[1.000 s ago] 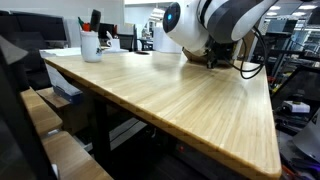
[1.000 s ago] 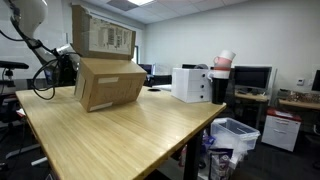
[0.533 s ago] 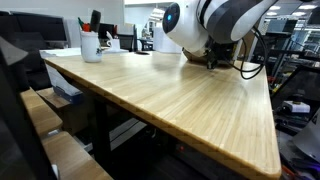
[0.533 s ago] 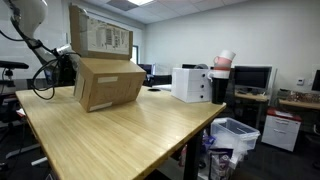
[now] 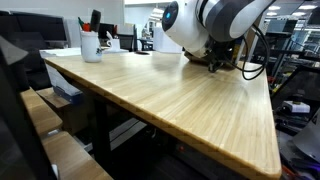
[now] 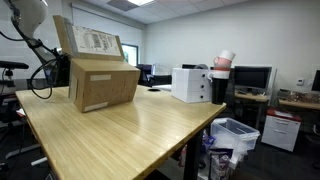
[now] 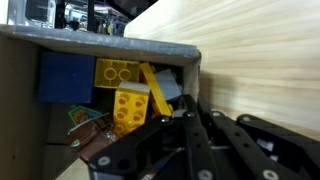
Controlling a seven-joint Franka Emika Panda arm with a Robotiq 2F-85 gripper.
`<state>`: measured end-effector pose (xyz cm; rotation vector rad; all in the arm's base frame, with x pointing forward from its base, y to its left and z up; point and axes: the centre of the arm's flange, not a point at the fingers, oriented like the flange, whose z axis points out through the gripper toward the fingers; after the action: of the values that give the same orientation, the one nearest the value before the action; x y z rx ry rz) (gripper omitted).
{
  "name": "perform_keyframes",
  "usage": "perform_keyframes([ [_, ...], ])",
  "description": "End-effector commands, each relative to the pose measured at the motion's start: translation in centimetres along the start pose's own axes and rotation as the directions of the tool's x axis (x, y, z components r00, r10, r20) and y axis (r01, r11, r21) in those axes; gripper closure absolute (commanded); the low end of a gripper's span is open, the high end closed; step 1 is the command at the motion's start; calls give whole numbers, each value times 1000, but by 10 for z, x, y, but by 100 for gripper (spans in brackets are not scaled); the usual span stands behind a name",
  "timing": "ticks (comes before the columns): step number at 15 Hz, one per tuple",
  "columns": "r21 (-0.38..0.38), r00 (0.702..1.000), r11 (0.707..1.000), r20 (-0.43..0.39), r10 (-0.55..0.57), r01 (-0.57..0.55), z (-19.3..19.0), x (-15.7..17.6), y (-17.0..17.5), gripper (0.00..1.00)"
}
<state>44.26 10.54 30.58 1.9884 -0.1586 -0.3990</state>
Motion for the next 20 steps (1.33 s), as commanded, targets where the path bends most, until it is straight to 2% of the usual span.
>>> perform_keyframes([
  [1, 34, 998, 998, 33, -49, 48, -3, -4, -2, 87],
  [2, 38, 998, 998, 35, -50, 48, -4, -5, -2, 65],
  [5, 45, 998, 998, 39, -53, 51, -4, -2, 1, 57],
  [8, 46, 998, 998, 41, -54, 52, -4, -3, 1, 39],
  [15, 56, 998, 998, 48, -46, 43, -10, -1, 11, 4],
  [17, 68, 998, 997, 46, -45, 41, -13, 0, 15, 0],
  [20, 90, 998, 995, 44, -46, 42, -16, 1, 21, 0],
])
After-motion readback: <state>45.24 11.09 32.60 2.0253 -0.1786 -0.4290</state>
